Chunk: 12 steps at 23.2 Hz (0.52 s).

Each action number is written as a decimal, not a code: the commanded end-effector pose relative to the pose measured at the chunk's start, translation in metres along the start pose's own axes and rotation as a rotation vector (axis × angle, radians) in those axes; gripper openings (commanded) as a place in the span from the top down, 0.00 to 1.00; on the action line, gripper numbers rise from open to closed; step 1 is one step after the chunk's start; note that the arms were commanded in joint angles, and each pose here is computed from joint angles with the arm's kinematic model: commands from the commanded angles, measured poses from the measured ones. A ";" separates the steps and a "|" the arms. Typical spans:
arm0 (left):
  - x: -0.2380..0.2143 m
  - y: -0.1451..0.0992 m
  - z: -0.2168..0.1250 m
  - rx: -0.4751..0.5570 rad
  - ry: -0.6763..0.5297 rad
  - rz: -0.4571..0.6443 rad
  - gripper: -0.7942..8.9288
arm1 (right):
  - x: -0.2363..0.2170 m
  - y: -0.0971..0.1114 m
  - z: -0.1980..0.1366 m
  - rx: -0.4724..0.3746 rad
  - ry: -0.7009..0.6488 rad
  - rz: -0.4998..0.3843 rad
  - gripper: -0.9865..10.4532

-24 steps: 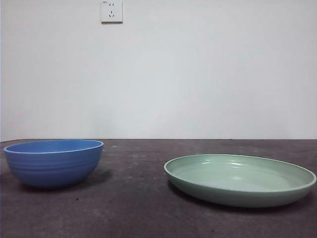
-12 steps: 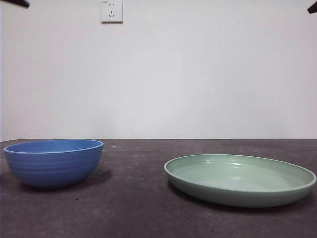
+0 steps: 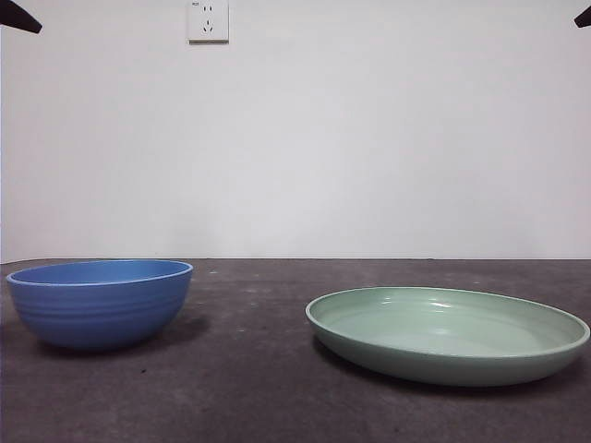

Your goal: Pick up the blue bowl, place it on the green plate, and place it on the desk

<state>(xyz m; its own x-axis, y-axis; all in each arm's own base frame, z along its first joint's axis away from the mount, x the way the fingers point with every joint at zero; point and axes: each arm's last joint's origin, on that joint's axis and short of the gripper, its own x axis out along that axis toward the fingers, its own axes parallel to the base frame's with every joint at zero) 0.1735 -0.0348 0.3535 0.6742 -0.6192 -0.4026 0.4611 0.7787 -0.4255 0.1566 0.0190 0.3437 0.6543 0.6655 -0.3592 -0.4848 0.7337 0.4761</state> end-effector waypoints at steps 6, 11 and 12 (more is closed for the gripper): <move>0.026 0.029 -0.012 -0.105 0.239 0.208 0.15 | -0.002 0.002 0.004 -0.024 -0.013 0.005 0.43; 0.055 0.052 -0.023 -0.142 0.413 0.273 0.15 | -0.002 0.002 0.004 -0.024 -0.013 0.004 0.43; 0.061 0.057 -0.024 -0.147 0.433 0.274 0.15 | -0.002 0.002 0.004 -0.024 -0.013 0.005 0.43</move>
<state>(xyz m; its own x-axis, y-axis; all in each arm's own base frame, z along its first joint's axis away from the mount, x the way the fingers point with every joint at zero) 0.2201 -0.0299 0.2846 0.4418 -0.4075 -0.7992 0.1628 0.9125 -0.3753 0.1566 0.0190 0.3437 0.6543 0.6655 -0.3592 -0.4848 0.7337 0.4761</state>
